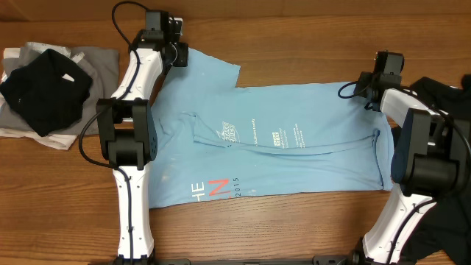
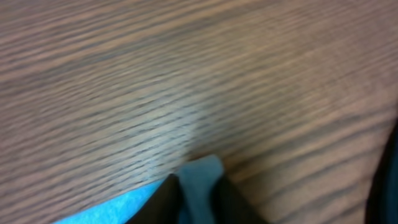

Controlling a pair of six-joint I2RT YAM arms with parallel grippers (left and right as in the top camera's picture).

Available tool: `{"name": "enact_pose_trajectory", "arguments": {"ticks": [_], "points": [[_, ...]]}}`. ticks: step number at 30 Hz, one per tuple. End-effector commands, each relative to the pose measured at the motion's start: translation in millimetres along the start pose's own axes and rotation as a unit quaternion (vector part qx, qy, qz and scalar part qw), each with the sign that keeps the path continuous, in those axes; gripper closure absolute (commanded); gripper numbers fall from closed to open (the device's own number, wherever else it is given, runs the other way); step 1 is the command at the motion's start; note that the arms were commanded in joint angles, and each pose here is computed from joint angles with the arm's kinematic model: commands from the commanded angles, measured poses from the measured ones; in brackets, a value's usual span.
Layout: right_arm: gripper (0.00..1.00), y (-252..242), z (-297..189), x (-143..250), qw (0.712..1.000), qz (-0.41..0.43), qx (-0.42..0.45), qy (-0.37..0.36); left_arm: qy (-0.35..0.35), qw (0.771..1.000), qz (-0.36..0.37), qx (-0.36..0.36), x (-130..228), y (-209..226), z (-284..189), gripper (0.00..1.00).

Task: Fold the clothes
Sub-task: 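Grasp the top corners with the left and right grippers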

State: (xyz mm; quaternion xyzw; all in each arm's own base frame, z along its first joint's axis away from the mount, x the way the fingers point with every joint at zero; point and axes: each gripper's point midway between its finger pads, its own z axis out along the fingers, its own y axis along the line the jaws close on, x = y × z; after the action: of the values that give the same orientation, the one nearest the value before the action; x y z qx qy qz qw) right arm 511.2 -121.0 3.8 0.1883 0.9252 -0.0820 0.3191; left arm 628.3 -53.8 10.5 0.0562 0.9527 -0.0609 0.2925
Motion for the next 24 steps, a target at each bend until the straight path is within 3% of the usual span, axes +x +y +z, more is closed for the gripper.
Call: {"name": "enact_pose_trajectory", "arguments": {"ticks": [1,2,14,24], "points": [[0.91,-13,8,7,0.999,0.04,0.028,0.008,0.002,1.0,0.0,0.006,2,-6,5,0.96],[0.96,-13,8,7,0.998,0.05,0.028,0.008,0.0,1.0,0.0,0.007,-1,-7,2,0.96],[0.96,-11,-3,-8,0.993,0.112,0.03,0.028,0.015,1.0,-0.001,0.009,-10,-12,-44,0.96],[0.96,-10,-27,-36,0.988,0.145,0.038,0.047,-0.015,1.0,0.002,0.008,-39,-19,-107,0.96]]}}
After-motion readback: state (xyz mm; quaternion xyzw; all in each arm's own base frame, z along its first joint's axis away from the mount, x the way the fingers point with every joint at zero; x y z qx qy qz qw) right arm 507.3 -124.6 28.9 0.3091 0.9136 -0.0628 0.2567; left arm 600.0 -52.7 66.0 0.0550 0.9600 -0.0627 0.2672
